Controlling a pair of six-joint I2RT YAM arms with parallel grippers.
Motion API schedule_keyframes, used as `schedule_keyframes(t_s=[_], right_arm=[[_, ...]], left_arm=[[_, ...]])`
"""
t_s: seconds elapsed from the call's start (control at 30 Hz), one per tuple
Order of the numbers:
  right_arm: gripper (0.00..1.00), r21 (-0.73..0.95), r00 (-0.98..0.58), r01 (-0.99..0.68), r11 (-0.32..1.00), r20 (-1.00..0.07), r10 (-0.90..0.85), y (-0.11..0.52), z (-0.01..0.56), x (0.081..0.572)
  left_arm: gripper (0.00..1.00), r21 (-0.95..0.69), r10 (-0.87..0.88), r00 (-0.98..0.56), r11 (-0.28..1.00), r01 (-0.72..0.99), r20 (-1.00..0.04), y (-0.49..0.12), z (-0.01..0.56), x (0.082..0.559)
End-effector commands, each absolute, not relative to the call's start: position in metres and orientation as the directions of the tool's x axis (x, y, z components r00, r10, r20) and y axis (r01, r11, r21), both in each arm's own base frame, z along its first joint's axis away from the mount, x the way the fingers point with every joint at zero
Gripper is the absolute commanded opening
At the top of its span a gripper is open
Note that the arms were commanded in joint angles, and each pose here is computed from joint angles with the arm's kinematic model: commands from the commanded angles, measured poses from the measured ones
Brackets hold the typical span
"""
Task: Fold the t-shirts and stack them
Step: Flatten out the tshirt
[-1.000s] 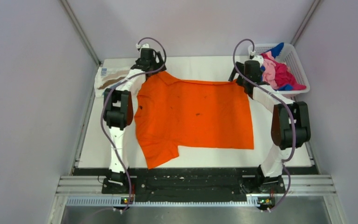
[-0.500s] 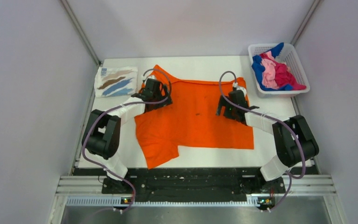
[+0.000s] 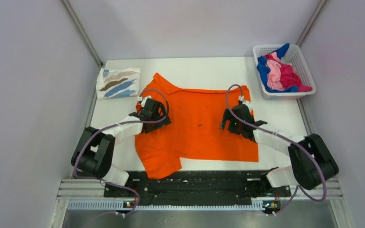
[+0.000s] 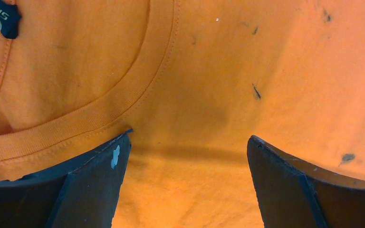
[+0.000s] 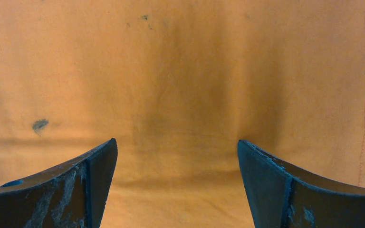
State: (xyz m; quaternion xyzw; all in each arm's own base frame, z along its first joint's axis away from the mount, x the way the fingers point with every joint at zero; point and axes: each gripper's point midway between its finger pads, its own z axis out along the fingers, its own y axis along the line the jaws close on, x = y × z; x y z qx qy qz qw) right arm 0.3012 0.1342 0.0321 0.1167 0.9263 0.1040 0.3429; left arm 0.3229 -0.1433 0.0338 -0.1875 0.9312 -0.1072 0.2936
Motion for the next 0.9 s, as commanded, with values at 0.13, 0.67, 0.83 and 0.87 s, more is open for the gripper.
schedule_keyframes(t_s=[0.13, 0.67, 0.83, 0.87], right_arm=[[0.97, 0.261, -0.787, 0.153, 0.953, -0.552, 0.277, 0.130, 0.033, 0.242], [0.99, 0.320, -0.605, 0.075, 0.944, -0.738, 0.298, 0.148, 0.120, 0.310], [0.99, 0.277, -0.607, 0.111, 0.954, -0.742, 0.286, 0.139, 0.113, 0.313], [0.99, 0.271, -0.607, 0.116, 0.956, -0.742, 0.284, 0.138, 0.112, 0.314]], left_arm=[[0.98, -0.211, -0.393, -0.807, 0.919, -0.332, -0.441, -0.121, 0.028, 0.269], [0.73, -0.343, -0.485, -0.652, 0.874, -0.343, -0.584, -0.150, 0.093, 0.451], [0.58, -0.347, -0.479, -0.648, 0.877, -0.331, -0.592, -0.154, 0.087, 0.489], [0.57, -0.342, -0.472, -0.653, 0.881, -0.327, -0.592, -0.155, 0.085, 0.492]])
